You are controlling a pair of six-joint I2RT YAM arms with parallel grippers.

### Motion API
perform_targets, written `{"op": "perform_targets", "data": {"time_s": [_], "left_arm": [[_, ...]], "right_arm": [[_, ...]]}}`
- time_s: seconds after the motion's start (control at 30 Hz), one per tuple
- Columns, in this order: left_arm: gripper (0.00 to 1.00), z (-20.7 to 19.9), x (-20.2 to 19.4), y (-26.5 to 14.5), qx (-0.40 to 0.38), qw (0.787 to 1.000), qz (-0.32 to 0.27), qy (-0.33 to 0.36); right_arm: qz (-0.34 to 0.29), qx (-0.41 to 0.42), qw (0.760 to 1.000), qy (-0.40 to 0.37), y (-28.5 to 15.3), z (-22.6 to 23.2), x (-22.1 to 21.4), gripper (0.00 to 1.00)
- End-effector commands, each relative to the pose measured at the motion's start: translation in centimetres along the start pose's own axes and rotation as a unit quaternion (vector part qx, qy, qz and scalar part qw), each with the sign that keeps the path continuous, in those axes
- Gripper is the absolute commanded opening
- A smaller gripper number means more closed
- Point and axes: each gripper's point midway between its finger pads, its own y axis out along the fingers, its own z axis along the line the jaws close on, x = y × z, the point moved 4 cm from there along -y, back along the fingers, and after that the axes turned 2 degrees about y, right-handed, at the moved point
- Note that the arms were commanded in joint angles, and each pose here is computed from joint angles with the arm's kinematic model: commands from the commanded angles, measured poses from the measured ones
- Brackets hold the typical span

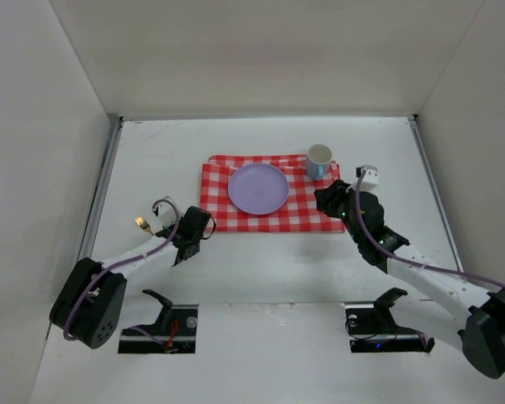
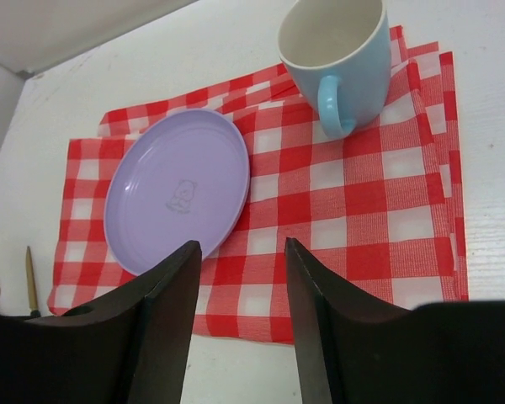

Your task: Set the dinner table for one person

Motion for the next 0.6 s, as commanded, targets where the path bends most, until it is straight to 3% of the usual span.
{"op": "perform_targets", "data": {"time_s": [0.0,0.13,0.3,0.43,0.57], "left_arm": [[0.04,1.5,-1.0,0.2,0.018,1.000,0.016,0.017],[0.00,1.8,-0.1,-0.6,0.006,1.000,0.006,0.015],[0.00,-0.1,4.5,-4.5,-0.036,0.997,-0.053,0.036],[0.00,-5.6,7.5,-8.9,-0.123,0.987,-0.075,0.067],[0.00,-13.5,6.6,-11.8,-0.210,0.969,-0.072,0.109]], "right_arm": [[-0.037,0.024,0.999,0.018,-0.3,0.9,1.7,0.52],[-0.052,0.024,0.998,0.025,-0.8,0.7,2.3,0.57],[-0.066,0.014,0.997,0.032,-1.1,0.1,2.9,0.68],[-0.094,-0.023,0.994,0.046,-1.4,-1.5,3.7,0.74],[-0.122,-0.057,0.988,0.069,-1.8,-3.7,4.4,0.81]]}}
